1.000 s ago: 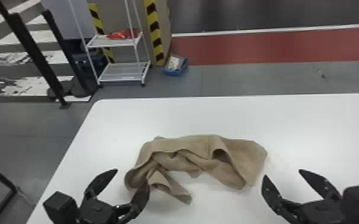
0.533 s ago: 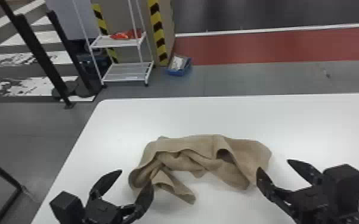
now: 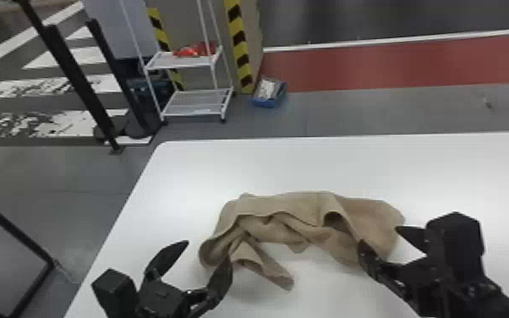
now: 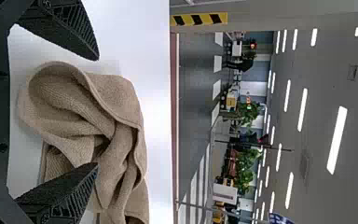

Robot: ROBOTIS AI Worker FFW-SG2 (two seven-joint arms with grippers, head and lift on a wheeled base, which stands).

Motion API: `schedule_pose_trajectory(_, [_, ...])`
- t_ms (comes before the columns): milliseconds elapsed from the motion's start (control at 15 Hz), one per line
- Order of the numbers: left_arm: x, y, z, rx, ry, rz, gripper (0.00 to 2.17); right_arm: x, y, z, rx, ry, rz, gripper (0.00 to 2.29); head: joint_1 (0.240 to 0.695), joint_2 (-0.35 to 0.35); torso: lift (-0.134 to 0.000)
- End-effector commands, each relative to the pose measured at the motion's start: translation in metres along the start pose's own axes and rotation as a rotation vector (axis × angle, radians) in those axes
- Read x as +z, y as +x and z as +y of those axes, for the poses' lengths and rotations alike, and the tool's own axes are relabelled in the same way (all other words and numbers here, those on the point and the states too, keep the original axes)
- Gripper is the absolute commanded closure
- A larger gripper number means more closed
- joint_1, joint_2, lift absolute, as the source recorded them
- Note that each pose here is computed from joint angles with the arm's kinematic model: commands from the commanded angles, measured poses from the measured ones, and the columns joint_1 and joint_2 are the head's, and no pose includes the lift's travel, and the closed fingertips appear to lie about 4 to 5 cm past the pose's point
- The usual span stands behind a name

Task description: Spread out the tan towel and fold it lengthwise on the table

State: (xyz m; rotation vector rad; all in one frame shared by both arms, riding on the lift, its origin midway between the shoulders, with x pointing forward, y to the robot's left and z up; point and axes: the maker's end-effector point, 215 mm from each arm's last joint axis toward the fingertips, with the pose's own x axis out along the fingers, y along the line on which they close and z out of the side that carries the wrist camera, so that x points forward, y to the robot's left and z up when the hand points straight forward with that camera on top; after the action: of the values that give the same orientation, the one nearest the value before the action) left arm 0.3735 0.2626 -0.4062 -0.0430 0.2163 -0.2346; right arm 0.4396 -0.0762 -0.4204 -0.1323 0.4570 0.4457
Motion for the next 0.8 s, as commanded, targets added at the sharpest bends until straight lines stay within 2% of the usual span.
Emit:
schedule_pose_trajectory(0, [-0.002, 0.0, 0.001, 0.004, -0.004, 0.002, 0.08, -0.006, 0.01, 0.007, 0.01, -0.023, 0.039, 0.38, 0.695, 0.25, -0.124])
schedule_pose_trajectory(333, [-0.005, 0.001, 0.004, 0.008, -0.007, 0.004, 0.08, -0.012, 0.02, 0.02, 0.029, -0.045, 0.074, 0.48, 0.695, 0.278, -0.124])
schedule_pose_trajectory(400, [-0.004, 0.001, 0.004, 0.008, -0.008, 0.003, 0.08, -0.015, 0.021, 0.018, 0.025, -0.049, 0.091, 0.65, 0.695, 0.281, -0.124])
schedule_pose_trajectory(533, [-0.005, 0.001, 0.004, 0.006, -0.009, 0.005, 0.08, -0.014, 0.022, 0.019, 0.026, -0.051, 0.092, 0.69, 0.695, 0.287, -0.124])
schedule_pose_trajectory(600, [-0.004, 0.001, 0.003, 0.006, -0.01, 0.003, 0.08, -0.014, 0.022, 0.019, 0.026, -0.051, 0.089, 0.89, 0.695, 0.287, -0.124])
schedule_pose_trajectory(733, [-0.003, 0.001, 0.004, 0.006, -0.008, 0.0, 0.08, -0.011, 0.023, 0.018, 0.022, -0.056, 0.087, 0.97, 0.695, 0.287, -0.124])
